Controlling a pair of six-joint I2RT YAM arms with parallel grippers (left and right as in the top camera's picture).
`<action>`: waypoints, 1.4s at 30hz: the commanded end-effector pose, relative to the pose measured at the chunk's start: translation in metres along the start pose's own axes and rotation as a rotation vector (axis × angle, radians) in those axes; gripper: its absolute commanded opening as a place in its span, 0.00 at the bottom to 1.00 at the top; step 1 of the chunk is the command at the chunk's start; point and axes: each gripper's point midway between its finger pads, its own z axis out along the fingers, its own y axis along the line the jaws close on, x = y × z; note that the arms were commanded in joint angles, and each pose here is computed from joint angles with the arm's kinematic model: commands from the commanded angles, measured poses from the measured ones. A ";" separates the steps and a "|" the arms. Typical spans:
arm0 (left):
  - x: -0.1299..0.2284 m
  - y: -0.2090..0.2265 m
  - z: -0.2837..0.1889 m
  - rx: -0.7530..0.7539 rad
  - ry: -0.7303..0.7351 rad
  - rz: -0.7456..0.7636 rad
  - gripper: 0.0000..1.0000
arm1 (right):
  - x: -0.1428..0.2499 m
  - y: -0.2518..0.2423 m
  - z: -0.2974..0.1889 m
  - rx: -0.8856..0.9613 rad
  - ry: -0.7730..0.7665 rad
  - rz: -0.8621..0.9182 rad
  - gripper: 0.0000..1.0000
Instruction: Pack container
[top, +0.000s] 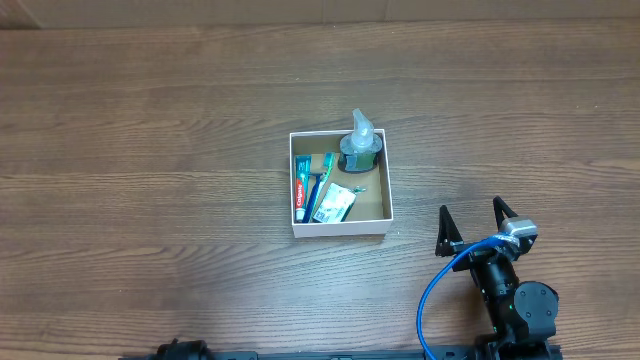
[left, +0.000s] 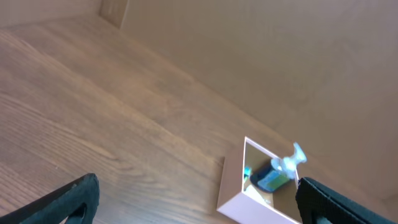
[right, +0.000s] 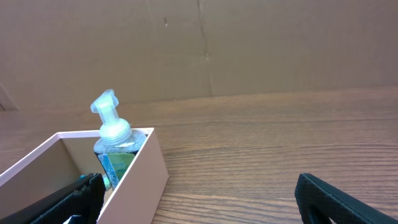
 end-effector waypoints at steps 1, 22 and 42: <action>0.002 -0.001 0.028 -0.010 -0.006 -0.018 1.00 | 0.000 -0.003 0.000 0.011 -0.010 -0.007 1.00; 0.062 -0.043 0.206 0.401 -0.134 0.552 1.00 | 0.000 -0.003 0.000 0.011 -0.010 -0.007 1.00; 0.109 0.039 0.254 0.095 -0.059 0.466 1.00 | 0.000 -0.003 0.000 0.011 -0.010 -0.007 1.00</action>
